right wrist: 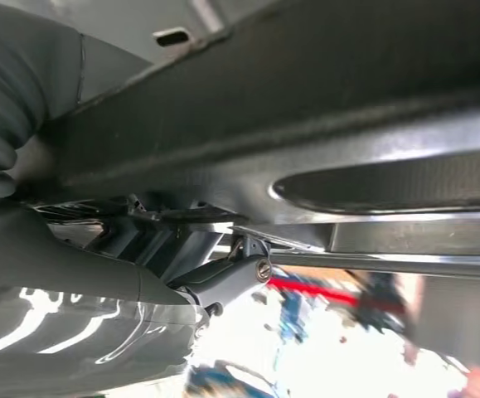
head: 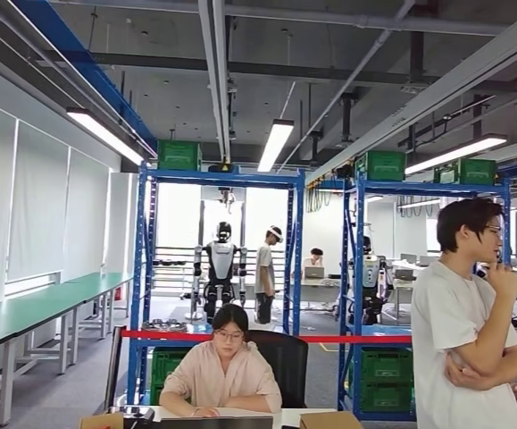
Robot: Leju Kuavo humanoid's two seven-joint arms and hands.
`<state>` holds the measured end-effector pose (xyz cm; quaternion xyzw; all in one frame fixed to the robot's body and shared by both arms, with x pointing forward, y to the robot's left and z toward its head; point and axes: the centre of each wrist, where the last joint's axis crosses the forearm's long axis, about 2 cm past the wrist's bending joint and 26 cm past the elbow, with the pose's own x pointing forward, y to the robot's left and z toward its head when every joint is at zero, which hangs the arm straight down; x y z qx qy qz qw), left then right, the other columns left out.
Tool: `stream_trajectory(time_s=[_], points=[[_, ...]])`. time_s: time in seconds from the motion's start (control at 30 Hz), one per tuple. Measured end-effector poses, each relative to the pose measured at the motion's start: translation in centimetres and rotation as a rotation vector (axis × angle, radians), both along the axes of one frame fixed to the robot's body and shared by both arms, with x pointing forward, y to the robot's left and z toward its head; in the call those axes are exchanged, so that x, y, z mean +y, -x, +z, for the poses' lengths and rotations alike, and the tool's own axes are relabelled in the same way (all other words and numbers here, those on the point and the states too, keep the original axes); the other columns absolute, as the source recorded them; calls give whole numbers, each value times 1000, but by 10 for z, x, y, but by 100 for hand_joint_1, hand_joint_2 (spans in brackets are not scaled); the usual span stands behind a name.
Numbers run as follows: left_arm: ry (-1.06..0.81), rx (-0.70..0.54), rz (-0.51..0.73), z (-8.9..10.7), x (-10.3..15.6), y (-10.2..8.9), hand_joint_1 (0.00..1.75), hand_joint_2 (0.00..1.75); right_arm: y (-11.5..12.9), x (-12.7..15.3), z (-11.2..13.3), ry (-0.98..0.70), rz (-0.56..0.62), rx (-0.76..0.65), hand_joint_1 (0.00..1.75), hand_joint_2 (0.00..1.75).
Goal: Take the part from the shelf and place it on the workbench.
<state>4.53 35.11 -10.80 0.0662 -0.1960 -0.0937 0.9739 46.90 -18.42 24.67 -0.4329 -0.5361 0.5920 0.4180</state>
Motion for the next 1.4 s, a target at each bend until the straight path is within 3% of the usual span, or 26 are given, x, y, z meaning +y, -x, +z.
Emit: stream_trajectory(time_s=[0.27, 0.57, 0.77, 0.9, 1.2, 1.33, 1.4], points=[[-4, 3, -14, 0, 0, -4, 0, 175, -10, -19, 1, -14, -179, 109, 175, 175], [-4, 0, -27, 1, 0, -6, 0, 175, -10, -24, -6, -11, -202, 145, 175, 175], [-3, -5, -30, 1, 0, -5, 0, 175, -1, -20, -26, -10, -167, 199, 175, 175], [-3, -9, -29, 1, 0, -6, 0, 175, 1, -16, -30, -13, -146, 213, 0, 0], [-3, -11, -30, 1, 0, -6, 0, 175, 6, -13, -41, -26, -89, 253, 0, 0], [-3, -12, -31, 1, 0, -6, 0, 0, 7, -11, -41, -27, -72, 253, 0, 0], [-2, -13, -31, 1, 0, -7, 0, 0, 7, -9, -40, -31, -61, 254, 0, 0]])
